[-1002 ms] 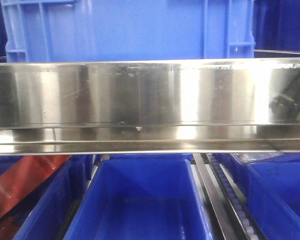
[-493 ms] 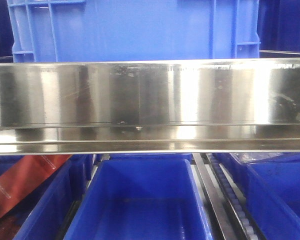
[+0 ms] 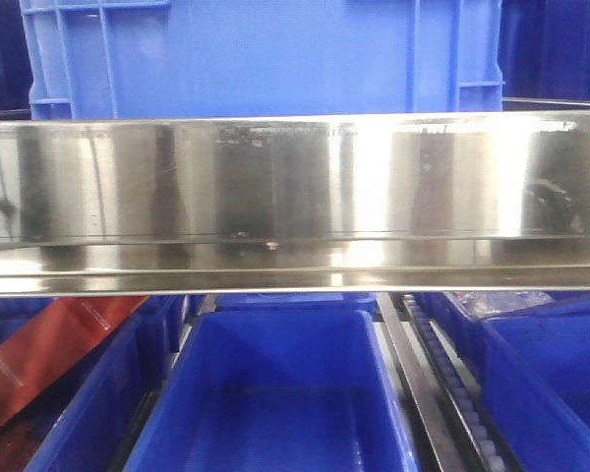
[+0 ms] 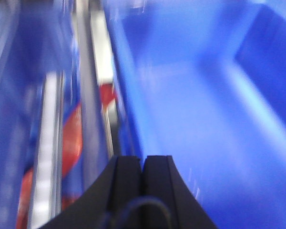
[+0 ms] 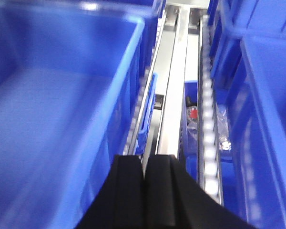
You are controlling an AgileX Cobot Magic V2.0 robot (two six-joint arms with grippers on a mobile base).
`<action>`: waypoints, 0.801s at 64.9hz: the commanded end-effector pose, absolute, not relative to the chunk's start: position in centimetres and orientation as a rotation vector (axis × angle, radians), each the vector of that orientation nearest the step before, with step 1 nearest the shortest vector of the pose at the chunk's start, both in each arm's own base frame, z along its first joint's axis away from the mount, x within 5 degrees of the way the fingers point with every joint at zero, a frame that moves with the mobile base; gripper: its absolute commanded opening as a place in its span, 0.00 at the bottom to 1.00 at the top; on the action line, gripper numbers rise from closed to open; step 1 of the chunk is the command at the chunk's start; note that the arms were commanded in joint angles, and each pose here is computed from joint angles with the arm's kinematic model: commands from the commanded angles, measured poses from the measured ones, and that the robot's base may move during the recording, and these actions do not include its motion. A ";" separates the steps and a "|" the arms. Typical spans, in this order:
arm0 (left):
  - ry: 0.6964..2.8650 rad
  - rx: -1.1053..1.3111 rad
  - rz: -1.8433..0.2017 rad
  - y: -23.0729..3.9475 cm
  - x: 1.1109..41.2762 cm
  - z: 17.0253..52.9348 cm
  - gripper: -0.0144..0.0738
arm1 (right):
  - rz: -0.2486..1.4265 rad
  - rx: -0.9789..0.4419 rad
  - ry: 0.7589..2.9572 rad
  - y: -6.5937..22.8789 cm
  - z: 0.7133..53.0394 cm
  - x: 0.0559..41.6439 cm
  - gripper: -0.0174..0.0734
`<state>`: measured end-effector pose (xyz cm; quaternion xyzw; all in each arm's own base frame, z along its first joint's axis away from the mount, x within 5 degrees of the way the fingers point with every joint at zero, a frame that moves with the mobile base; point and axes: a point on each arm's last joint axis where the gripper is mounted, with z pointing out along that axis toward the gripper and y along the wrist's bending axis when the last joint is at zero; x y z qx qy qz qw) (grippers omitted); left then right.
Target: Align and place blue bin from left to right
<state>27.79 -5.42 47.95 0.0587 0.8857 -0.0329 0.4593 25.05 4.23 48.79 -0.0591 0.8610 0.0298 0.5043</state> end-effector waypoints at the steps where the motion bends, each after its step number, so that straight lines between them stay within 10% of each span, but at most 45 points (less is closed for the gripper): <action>1: 2.096 0.137 -0.116 -5.1 25.4 47.9 0.04 | 0.060 -0.144 1.992 3.7 48.1 23.3 0.12; 52: 1.557 0.109 -0.206 -1.1 5.6 31.0 0.04 | 0.109 -0.151 1.602 1.0 29.2 6.5 0.12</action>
